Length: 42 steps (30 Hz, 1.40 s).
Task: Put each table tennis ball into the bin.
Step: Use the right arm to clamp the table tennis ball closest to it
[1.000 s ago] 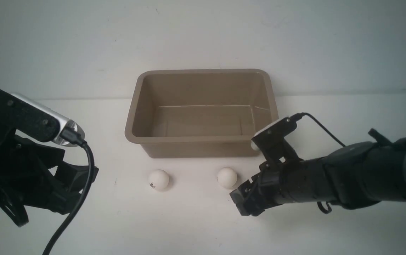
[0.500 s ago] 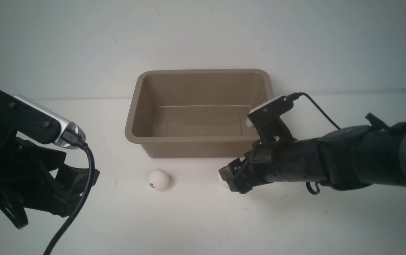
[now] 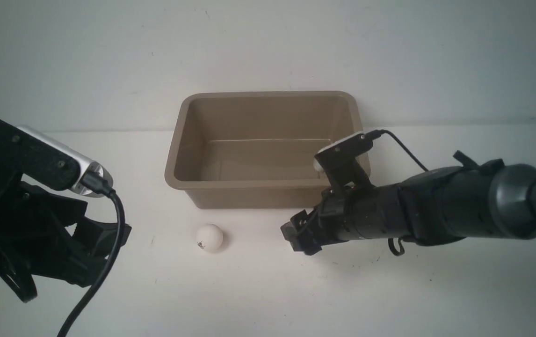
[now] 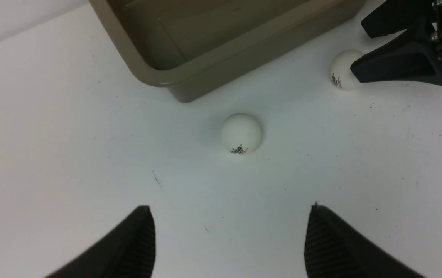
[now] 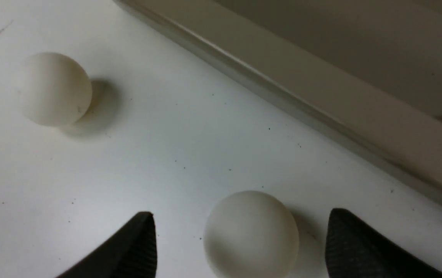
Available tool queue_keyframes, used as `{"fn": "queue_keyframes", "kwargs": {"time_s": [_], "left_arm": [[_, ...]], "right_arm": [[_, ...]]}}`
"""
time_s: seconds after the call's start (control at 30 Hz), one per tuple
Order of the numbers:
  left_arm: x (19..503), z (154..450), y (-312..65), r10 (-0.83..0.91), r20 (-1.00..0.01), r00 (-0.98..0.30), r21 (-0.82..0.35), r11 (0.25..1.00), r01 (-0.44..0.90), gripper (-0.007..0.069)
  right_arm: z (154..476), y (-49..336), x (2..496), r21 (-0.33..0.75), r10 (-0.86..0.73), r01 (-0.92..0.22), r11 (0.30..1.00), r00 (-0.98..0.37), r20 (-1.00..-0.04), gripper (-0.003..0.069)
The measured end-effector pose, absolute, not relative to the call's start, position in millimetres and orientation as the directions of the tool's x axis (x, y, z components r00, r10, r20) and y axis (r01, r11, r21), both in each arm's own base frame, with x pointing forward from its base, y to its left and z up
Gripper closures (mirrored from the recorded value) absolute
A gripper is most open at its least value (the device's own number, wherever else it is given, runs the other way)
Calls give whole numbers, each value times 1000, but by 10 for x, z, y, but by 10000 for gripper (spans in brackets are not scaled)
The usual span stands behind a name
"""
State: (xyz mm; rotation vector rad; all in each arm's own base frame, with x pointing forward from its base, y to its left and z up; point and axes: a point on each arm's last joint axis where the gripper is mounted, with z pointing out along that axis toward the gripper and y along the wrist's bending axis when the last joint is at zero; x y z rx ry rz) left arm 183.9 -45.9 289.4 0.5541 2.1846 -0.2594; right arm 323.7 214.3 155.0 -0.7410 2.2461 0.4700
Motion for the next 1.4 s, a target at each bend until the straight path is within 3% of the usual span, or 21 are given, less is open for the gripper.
{"fn": "queue_keyframes", "kwargs": {"time_s": [0.67,0.8,0.87,1.03,1.4], "left_arm": [[1839,2893,-459,299,-783,-545,6,880,474,157],[1839,2893,-459,299,-783,-545,6,880,474,157],[1839,2893,-459,299,-783,-545,6,880,474,157],[1839,2893,-459,299,-783,-545,6,880,474,157],[1839,2894,-459,299,-784,-545,6,880,474,157]], "right_arm": [[1306,2246,3354,154,-365,-628,763,-615,-699,143],[1306,2246,3354,155,-364,-627,763,-615,-699,225],[1306,2247,3354,163,-356,-621,767,-622,-697,307],[1302,2249,3345,166,-363,-625,762,-626,-690,307],[1578,2245,3190,141,-491,-743,655,-560,-667,307]]}}
